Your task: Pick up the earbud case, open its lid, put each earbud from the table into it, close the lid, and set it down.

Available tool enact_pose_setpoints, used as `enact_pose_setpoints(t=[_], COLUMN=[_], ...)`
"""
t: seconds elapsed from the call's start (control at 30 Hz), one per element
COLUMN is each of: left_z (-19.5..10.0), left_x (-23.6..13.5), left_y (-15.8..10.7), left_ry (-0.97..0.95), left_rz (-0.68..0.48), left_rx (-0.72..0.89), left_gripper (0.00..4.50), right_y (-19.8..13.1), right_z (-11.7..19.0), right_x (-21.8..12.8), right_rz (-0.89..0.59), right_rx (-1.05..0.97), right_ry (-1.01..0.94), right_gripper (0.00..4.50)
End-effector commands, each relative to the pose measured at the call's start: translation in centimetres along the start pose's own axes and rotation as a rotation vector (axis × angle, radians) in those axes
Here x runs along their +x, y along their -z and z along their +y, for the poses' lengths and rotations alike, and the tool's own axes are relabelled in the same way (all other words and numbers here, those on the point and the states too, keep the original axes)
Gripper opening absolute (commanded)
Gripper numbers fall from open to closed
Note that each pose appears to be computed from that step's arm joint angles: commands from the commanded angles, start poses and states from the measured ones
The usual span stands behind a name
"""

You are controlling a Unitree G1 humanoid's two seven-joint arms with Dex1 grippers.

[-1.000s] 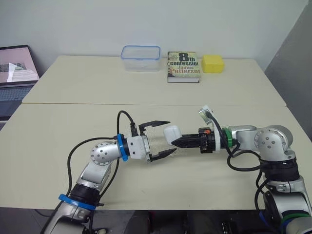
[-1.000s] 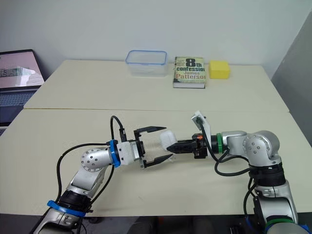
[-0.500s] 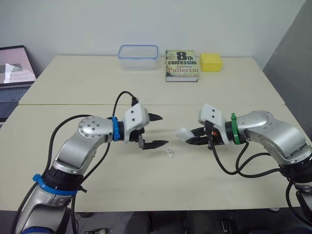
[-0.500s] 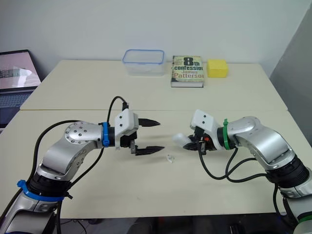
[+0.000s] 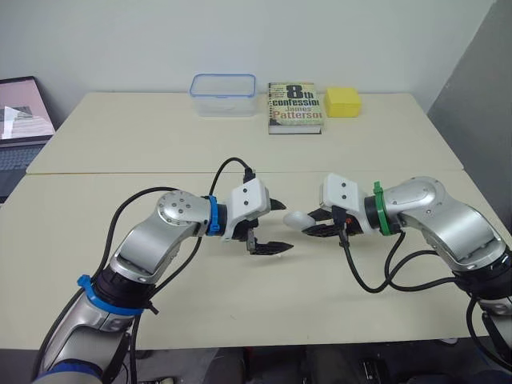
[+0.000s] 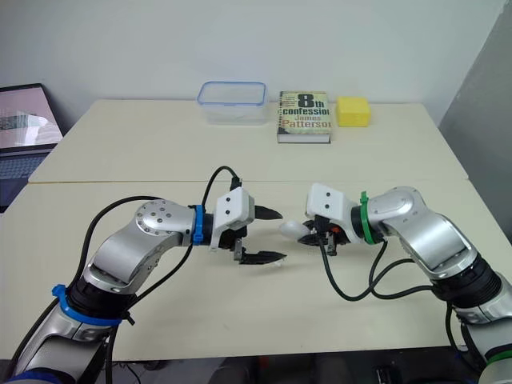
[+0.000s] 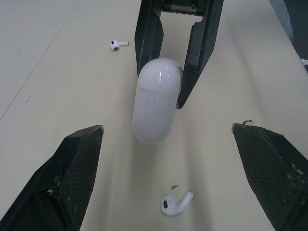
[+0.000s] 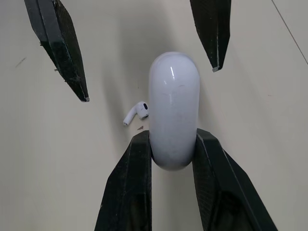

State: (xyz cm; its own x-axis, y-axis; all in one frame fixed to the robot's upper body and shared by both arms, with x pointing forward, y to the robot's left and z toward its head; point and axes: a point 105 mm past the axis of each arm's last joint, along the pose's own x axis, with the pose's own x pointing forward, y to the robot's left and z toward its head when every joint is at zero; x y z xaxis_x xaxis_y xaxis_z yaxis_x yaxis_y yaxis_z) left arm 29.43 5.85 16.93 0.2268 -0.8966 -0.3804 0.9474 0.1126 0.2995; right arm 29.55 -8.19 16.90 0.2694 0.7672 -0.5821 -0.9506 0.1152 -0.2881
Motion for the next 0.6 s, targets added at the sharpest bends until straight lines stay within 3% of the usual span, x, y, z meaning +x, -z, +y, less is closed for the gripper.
enact_pose_setpoints(t=[0.03,0.37,0.6], left_z=[0.3,-0.6,-0.8], left_x=[0.1,1.0,1.1], left_y=[-1.2,-0.7,-0.3], left_ry=[-0.005,0.024,0.035], left_rz=[-0.026,-0.015,0.000], left_rx=[0.053,0.057,0.049], left_gripper=[3.91,0.84,0.81], right_y=[-0.5,-0.8,-1.4], right_z=[0.1,0.3,0.3], right_x=[-0.2,0.0,-0.1], right_rz=[-0.016,-0.018,-0.025], right_rx=[-0.044,-0.053,-0.062], right_ry=[0.000,-0.010,-0.014], right_gripper=[0.74,0.74,0.74])
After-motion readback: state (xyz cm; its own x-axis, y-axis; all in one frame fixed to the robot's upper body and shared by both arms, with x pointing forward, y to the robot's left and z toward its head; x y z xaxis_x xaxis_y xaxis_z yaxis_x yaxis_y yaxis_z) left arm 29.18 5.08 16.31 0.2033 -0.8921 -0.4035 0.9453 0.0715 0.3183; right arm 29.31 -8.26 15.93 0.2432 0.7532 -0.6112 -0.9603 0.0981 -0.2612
